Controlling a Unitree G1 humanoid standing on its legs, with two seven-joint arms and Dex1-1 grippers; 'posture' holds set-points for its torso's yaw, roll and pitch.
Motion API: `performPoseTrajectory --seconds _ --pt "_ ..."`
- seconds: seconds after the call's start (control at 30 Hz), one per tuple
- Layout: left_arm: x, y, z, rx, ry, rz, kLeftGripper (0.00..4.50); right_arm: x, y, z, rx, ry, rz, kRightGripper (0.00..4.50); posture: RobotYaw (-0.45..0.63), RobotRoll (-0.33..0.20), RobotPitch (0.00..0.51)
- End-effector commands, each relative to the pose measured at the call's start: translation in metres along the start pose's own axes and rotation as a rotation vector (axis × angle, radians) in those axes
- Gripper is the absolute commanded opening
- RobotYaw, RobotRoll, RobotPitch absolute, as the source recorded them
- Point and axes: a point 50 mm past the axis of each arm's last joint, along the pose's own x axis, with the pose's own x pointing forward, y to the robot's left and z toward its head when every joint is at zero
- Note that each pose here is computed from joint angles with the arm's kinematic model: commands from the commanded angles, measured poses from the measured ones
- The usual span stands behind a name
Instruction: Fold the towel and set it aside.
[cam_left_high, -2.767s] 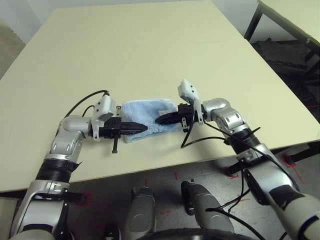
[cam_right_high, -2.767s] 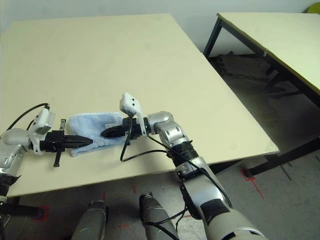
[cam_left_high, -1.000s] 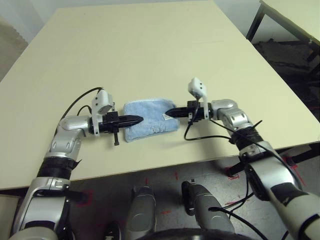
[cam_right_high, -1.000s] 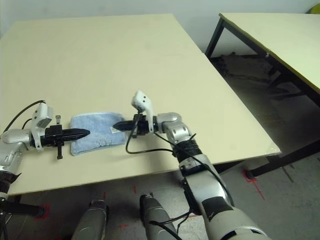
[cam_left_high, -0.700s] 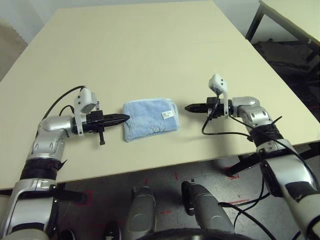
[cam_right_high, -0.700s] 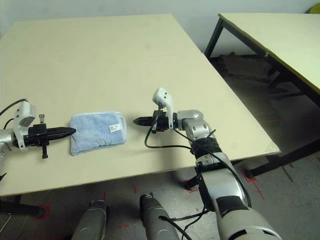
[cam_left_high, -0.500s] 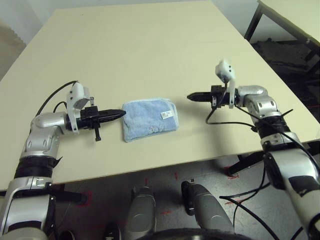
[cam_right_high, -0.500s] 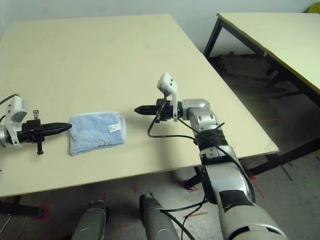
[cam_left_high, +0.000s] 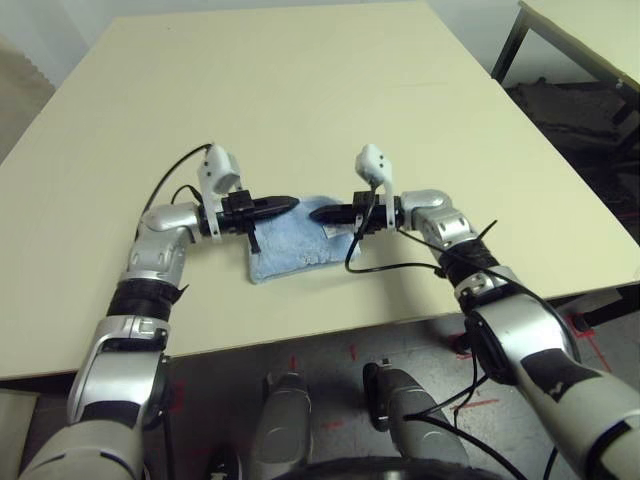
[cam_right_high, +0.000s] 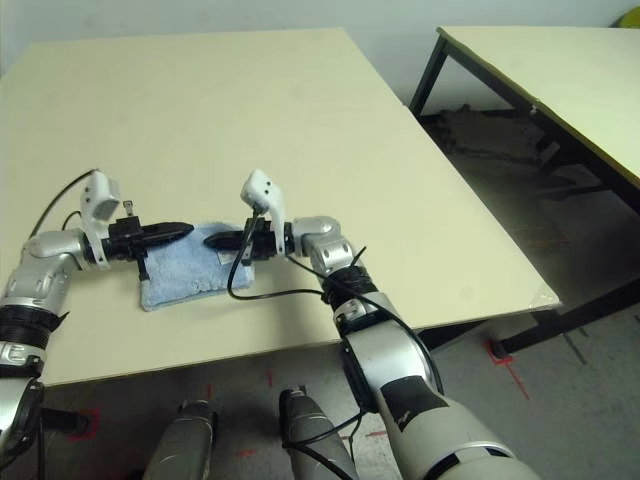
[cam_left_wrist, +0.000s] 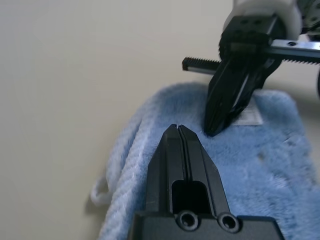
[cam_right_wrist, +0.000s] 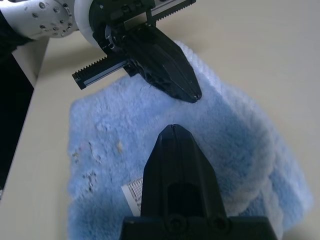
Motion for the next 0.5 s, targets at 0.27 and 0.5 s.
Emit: performPoseTrajectory --seconds 0.27,0.5 --pt "-0.063 0.001 -0.018 -0.013 0.153 0.06 0.04 -0.06 -0.012 -0.014 -0.013 0.109 -0.081 0.0 0.05 0.0 0.152" --pt "-0.105 0.005 -0.008 0.016 0.161 0.117 0.01 -0.103 -0.025 0.003 0.077 0.104 -0.178 0.17 0.06 0.0 0.151"
